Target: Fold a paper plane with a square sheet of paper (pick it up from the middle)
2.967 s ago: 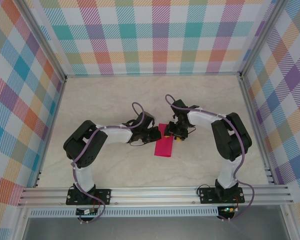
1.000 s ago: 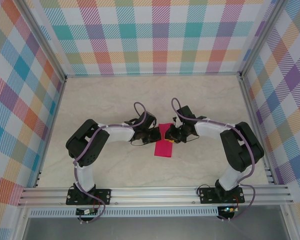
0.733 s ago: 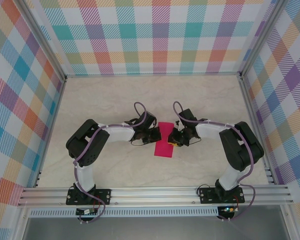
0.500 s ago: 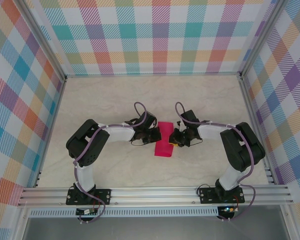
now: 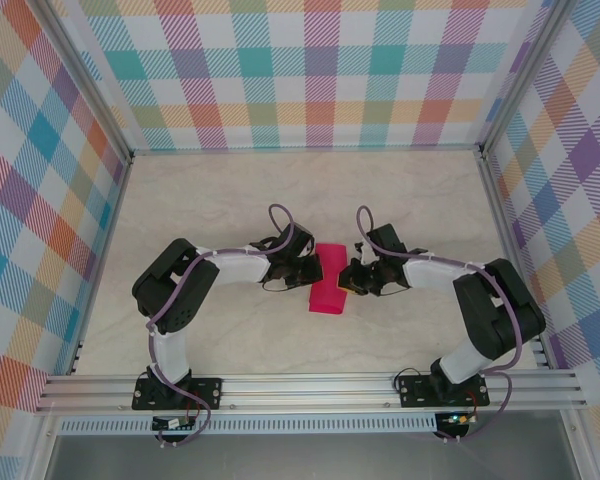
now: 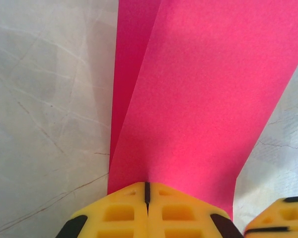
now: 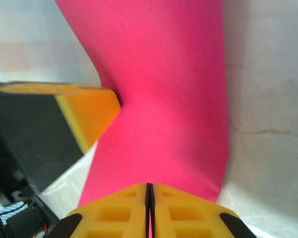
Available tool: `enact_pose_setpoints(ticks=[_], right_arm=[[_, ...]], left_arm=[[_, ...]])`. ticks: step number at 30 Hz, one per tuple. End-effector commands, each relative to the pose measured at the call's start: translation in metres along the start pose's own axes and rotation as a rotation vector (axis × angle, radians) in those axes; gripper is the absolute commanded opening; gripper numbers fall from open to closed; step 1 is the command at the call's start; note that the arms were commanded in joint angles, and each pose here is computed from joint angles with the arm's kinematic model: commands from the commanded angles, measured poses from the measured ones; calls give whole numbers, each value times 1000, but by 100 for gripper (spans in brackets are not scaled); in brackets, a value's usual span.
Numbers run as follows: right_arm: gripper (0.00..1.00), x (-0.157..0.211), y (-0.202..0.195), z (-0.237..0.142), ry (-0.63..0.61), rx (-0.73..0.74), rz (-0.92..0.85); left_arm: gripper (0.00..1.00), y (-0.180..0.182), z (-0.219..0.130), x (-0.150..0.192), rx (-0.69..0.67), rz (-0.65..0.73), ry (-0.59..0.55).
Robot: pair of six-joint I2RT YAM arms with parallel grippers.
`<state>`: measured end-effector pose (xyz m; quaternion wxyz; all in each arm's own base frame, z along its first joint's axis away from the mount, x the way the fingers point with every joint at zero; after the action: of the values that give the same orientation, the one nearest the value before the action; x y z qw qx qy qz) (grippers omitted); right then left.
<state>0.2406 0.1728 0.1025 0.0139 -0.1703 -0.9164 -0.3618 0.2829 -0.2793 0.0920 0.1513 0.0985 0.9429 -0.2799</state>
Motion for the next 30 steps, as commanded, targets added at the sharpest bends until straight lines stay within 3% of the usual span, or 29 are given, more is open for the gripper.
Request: enact_pose_setpoints(ticks=[1,8,15,26,30], right_arm=[[10,8,-11,11,71,8,31],[9,15,-36,12,69,160,61],[9,22,-6,-1,62,29,-32],[9,40,-46,12,93,141,15],[9,39,-36,4,61,114,-27]], left_arm=[[4,30,14,29,-172,-41,131],[3,32,13,32,-195,-51,128],[3,33,12,32,-198,-51,121],[3,34,13,33,-200,-57,122],[3,34,13,33,-200,-57,122]])
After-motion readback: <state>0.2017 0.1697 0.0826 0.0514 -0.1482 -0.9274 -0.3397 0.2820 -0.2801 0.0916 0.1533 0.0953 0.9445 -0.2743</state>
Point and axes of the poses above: each hand's point on the last joint's axis, 136 mm out from that joint toward the fingers, its own z axis out along the fingers, its own y axis along the line the jaws close on, x = y × z, the point moved 9 cm from there along -z, back along the fingers, and after that the axes turned 15 degrees about z, right-handed, at the moved point
